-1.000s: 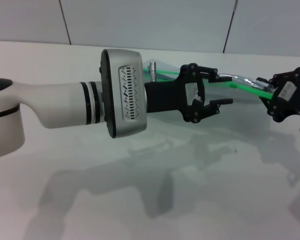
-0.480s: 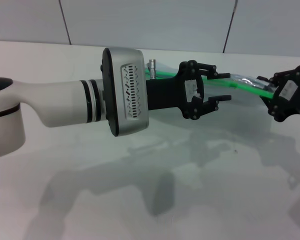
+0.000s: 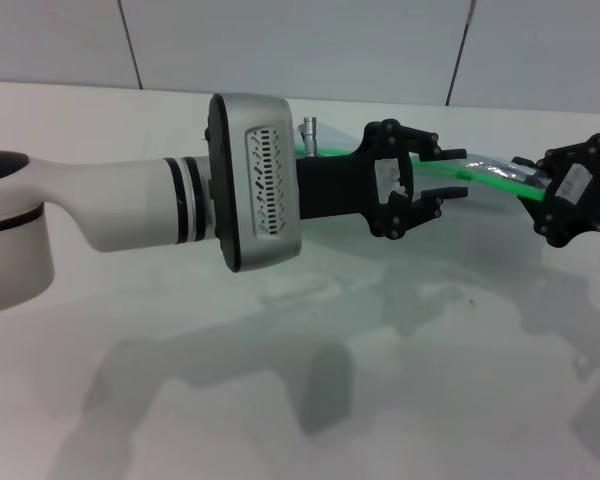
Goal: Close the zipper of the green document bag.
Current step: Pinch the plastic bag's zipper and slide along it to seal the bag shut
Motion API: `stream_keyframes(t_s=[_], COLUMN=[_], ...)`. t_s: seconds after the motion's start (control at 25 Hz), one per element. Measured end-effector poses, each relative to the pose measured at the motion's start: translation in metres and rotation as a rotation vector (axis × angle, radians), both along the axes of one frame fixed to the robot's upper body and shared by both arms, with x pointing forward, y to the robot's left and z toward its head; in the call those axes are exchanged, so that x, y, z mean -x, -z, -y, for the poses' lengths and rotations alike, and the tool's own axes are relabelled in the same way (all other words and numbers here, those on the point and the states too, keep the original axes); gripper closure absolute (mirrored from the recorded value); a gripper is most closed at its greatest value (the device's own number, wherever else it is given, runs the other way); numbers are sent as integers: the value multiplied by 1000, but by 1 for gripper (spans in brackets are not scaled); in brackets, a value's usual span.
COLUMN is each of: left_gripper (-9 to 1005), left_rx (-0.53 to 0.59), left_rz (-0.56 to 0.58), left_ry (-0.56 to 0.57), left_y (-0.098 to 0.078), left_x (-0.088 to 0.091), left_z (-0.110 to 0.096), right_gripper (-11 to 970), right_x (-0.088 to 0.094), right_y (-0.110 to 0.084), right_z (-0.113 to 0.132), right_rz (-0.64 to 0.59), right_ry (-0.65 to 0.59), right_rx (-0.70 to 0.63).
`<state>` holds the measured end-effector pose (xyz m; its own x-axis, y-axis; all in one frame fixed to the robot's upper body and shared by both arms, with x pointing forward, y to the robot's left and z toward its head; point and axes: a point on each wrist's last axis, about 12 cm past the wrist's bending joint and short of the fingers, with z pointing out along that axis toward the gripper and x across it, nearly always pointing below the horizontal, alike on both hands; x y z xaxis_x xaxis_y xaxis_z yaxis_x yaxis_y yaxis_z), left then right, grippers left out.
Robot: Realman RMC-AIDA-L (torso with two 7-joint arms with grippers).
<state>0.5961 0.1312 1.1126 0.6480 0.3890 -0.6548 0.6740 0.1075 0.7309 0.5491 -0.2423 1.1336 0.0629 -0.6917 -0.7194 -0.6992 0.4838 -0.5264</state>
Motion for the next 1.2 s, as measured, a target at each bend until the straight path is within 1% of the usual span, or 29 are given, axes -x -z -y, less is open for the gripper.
stream_keyframes(t_s=[0.56,0.76,1.2], left_gripper=[697,716,750], left_rx=[-8,-5,-6], left_rz=[2,8,5], left_ry=[-5,-1,-3], left_y=[1,-2,-1], left_x=[-1,-2,-2], left_z=[0,2,1], right_gripper=[896,896,897], right_x=[0,1,1], right_y=[-6,-6,-7], right_z=[-5,-6,-6], right_rz=[8,8,4], right_ry=[-9,-7,-4], right_rx=[-5,26,20])
